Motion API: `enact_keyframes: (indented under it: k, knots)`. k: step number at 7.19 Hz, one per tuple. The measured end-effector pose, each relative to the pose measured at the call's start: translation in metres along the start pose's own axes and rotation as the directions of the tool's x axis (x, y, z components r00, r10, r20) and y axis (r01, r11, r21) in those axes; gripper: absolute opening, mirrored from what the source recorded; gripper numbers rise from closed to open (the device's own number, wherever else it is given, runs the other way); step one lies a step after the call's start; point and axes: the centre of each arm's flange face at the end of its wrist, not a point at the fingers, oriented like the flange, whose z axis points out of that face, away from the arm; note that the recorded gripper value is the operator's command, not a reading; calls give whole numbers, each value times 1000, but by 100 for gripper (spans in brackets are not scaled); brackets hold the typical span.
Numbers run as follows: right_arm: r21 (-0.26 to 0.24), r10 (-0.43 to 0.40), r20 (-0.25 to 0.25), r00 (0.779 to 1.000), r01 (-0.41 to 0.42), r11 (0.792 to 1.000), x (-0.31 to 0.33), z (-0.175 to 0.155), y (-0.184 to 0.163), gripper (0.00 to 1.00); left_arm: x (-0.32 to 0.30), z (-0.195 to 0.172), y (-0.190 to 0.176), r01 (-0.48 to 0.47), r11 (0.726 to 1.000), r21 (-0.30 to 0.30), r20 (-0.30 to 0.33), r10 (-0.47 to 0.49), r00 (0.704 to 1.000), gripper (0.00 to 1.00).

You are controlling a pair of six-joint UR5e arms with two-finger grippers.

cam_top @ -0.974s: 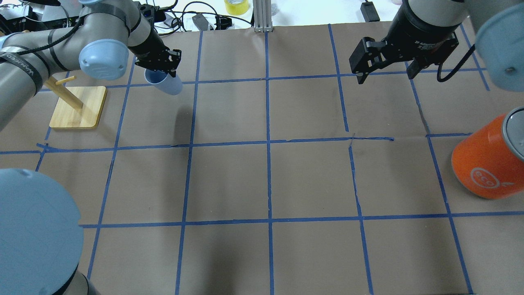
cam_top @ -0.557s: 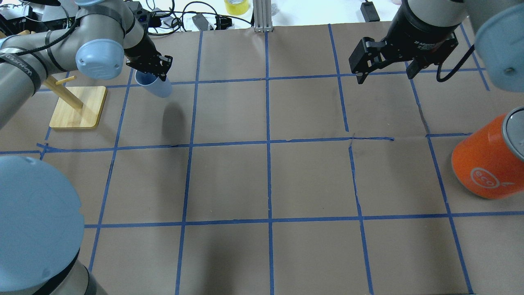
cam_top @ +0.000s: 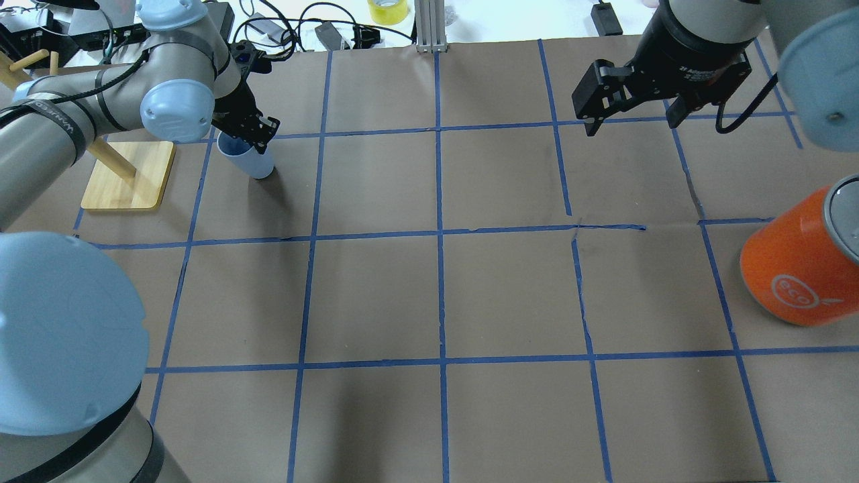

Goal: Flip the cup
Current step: 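Lower the cup upright onto the table with the left gripper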

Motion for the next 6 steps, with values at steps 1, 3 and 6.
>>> enact_keyframes:
  k: [1,3,6]
  knots:
    - [0,0,0,1000,0,1000,0,0,0,100,1,2,0,2,1000,2,-5,-2,1000,81]
    - [0,0,-1,1000,0,1000,0,0,0,100,1,-2,-1,7,1000,11,-6,-7,1000,84]
    - [-1,1,-7,1000,-1,1000,1,-1,1,100,10,-60,11,20,1000,-3,-3,-20,1000,87]
